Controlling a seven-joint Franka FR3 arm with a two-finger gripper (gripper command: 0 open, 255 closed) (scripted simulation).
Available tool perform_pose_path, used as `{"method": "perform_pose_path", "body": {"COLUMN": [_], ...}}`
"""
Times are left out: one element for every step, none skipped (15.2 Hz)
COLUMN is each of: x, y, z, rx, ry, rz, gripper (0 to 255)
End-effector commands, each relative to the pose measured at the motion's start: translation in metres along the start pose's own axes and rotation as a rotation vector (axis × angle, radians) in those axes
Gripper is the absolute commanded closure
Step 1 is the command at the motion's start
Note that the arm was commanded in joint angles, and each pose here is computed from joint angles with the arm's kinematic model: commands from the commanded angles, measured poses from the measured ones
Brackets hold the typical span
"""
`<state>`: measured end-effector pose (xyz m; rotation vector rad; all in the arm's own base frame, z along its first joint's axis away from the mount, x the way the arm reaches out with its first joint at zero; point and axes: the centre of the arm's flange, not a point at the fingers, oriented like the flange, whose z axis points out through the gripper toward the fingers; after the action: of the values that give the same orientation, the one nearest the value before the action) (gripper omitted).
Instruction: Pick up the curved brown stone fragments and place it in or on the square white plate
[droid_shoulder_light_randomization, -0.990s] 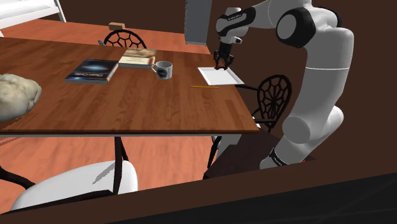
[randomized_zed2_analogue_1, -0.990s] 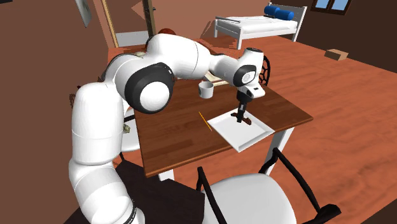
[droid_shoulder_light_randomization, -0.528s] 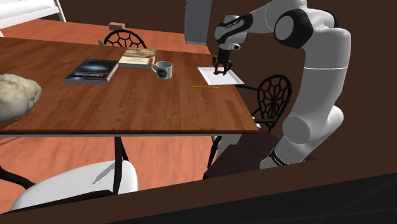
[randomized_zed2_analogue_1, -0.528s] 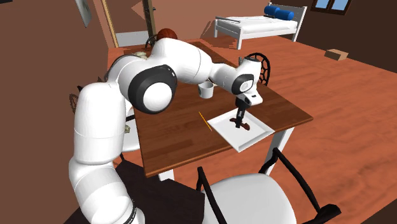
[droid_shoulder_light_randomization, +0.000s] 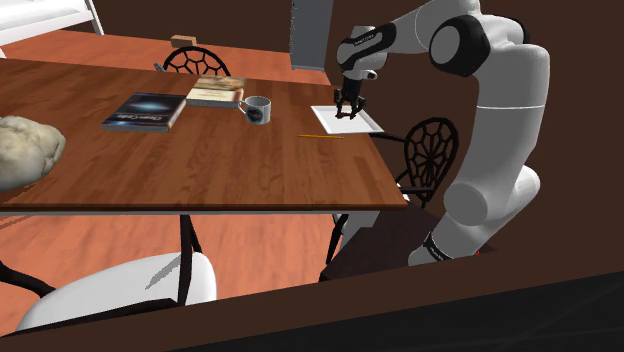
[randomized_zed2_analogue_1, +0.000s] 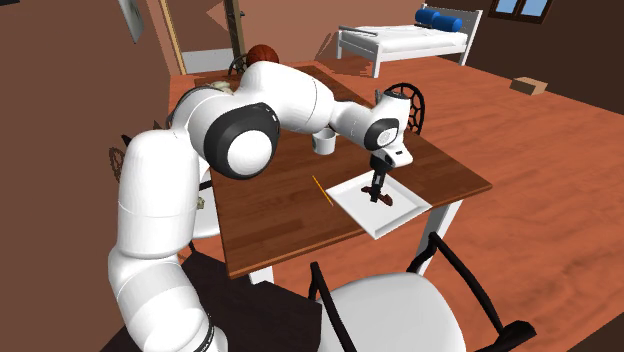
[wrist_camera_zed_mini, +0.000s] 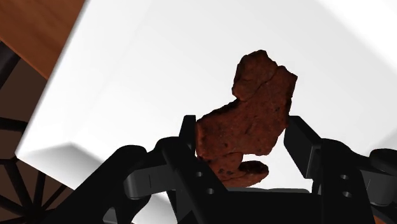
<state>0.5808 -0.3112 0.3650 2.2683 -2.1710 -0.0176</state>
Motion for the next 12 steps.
{"method": "perform_pose_path", "body": {"x": [0.000, 0.000, 0.000, 0.000, 0.000, 0.000, 0.000, 0.000, 0.000, 0.000, 0.000, 0.000], "y": [0.000, 0.000, 0.000, 0.000, 0.000, 0.000, 0.000, 0.000, 0.000, 0.000, 0.000, 0.000], "z": [0.000, 0.000, 0.000, 0.000, 0.000, 0.000, -0.013, -0.026, -0.040, -0.050, -0.050, -0.050], "rx": [0.000, 0.000, 0.000, 0.000, 0.000, 0.000, 0.000, 0.000, 0.000, 0.000, 0.000, 0.000], "ry": [0.000, 0.000, 0.000, 0.000, 0.000, 0.000, 0.000, 0.000, 0.000, 0.000, 0.000, 0.000], "rz": [0.000, 0.000, 0.000, 0.000, 0.000, 0.000, 0.000, 0.000, 0.000, 0.000, 0.000, 0.000], "gripper": [0, 0, 0, 0, 0, 0, 0, 0, 0, 0, 0, 0]}}
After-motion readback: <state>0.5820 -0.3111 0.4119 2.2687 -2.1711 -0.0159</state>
